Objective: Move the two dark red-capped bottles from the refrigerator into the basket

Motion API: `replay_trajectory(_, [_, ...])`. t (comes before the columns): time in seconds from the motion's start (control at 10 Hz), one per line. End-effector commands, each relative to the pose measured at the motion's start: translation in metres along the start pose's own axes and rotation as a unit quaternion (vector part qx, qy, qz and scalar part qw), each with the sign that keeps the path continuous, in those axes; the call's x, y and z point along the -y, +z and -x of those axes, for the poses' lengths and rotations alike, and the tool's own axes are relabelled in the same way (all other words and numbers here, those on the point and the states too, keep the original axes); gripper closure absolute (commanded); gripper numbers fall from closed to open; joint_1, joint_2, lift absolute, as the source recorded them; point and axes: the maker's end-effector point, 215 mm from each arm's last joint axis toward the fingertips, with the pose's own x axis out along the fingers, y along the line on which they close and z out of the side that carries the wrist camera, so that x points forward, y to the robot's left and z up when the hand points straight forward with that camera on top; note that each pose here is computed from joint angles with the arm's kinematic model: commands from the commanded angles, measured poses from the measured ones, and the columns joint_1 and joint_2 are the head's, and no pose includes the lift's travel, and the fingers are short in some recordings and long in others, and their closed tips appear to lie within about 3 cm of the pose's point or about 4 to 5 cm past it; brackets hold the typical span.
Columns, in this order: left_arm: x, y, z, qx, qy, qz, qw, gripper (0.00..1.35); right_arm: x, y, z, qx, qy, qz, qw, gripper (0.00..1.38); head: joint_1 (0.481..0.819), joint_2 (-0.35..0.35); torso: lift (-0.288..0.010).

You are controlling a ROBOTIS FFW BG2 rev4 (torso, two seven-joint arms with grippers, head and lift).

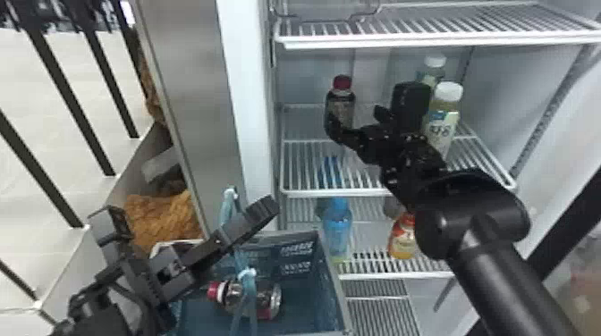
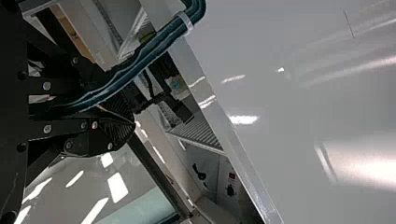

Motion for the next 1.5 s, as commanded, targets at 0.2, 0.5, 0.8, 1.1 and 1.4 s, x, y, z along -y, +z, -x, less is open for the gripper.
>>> replay_trajectory(0.2, [0.001, 0.002, -0.003, -0.001, -0.003, -0.002, 1.0000, 1.20, -0.005, 0.001, -0.020, -0.012, -0.003, 0.019, 1.000, 0.13, 0.603, 0.024, -0.034])
replay_trajectory(0.5, [0.002, 0.004, -0.003, 0.000, -0.004, -0.004, 1.0000, 1.20, 0.005, -0.009, -0.023, -0.035, -0.015, 0.015, 0.999, 0.51, 0.603, 0.026, -0.034])
replay_trajectory(0.8, [0.002, 0.004, -0.003, 0.002, -0.005, -0.004, 1.0000, 1.20, 0.012, -0.008, -0.026, -0.035, -0.028, 0.027, 0.999, 1.30, 0.602, 0.018, -0.034])
replay_trajectory(1.1, [0.003, 0.005, -0.003, 0.003, -0.006, -0.004, 1.0000, 1.20, 0.014, -0.014, -0.022, -0.037, -0.030, 0.025, 0.999, 1.28, 0.601, 0.015, -0.034])
replay_trajectory(1.4, [0.002, 0.004, -0.003, 0.003, -0.005, -0.004, 1.0000, 1.20, 0.008, -0.012, -0.006, -0.025, -0.025, 0.018, 0.999, 1.28, 0.608, 0.012, -0.034])
